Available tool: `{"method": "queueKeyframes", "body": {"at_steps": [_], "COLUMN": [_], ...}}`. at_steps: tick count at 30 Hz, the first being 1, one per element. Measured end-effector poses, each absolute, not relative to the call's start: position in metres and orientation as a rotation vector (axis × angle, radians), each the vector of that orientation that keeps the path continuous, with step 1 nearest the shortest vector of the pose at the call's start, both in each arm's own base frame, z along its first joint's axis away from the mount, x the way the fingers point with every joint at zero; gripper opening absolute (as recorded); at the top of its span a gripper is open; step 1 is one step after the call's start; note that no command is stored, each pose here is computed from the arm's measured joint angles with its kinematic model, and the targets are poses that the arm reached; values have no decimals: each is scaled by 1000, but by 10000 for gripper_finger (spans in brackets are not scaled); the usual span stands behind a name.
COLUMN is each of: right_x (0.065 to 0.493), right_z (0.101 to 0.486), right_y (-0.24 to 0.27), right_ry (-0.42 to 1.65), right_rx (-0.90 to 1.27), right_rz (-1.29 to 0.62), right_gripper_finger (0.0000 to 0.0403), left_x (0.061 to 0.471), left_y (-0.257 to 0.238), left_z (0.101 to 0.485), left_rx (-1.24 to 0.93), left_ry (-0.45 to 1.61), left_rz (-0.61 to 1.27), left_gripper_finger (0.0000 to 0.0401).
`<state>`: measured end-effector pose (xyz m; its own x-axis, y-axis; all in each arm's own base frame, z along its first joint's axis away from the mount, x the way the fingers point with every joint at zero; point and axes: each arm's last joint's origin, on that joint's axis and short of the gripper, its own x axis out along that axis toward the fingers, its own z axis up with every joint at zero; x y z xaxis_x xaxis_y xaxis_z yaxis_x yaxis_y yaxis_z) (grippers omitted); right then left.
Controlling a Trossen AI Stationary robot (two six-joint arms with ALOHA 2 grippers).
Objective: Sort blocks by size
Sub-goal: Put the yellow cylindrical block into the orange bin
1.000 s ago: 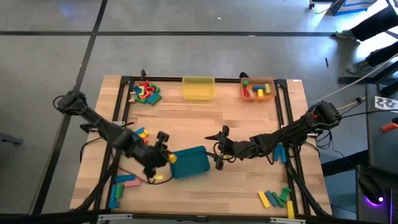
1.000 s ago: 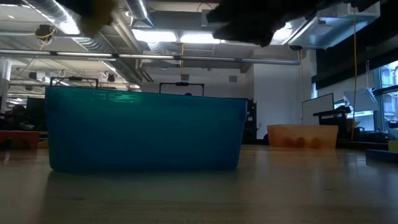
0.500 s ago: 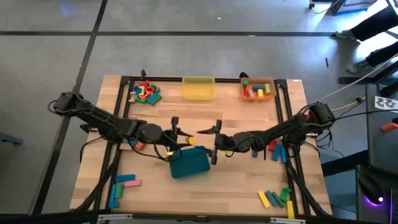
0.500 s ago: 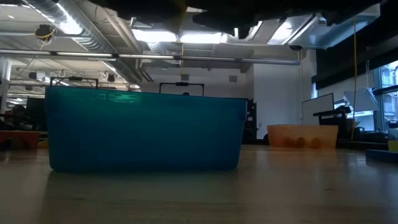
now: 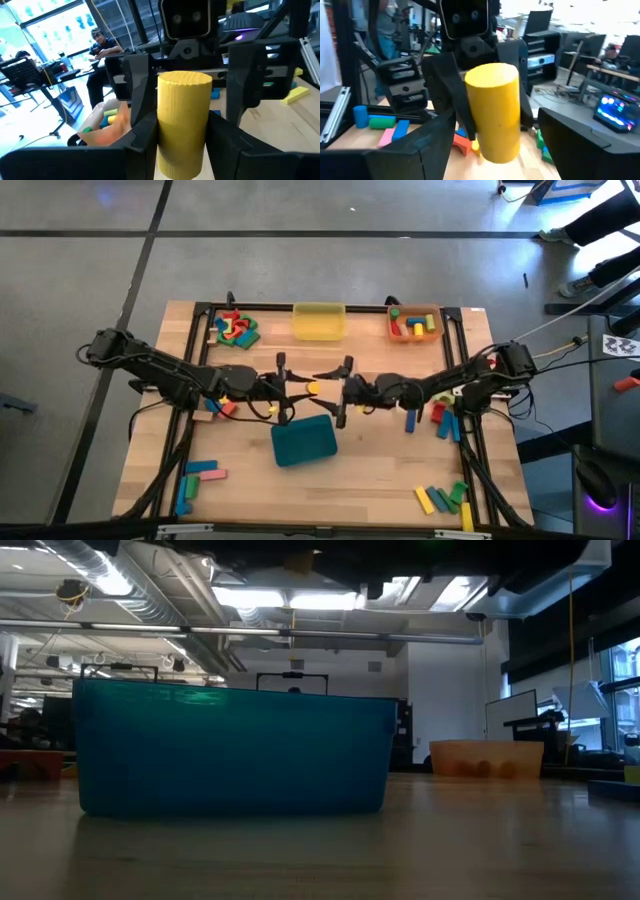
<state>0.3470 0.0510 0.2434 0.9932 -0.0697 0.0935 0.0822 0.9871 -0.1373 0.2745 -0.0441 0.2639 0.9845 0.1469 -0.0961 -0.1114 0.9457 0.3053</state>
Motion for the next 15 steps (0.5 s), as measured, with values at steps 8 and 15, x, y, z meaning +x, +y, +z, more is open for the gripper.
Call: {"method": "queueKeyframes", "body": {"at_steps": [8,15], "right_x": [349,357], "right_z": [255,264], "right_y": [51,47], "right_ry": [-128,-108], "right_rx": [-174,-211], "right_rz": [-67,-50], "right_gripper_finger": [284,273], "left_x": [274,274], "left_y": [-44,-43], "left_z": [263,263], "left_rx": [300,301], "left_ry": [130,128], "left_rz": [131,133], "left_gripper_finger": [113,113]}}
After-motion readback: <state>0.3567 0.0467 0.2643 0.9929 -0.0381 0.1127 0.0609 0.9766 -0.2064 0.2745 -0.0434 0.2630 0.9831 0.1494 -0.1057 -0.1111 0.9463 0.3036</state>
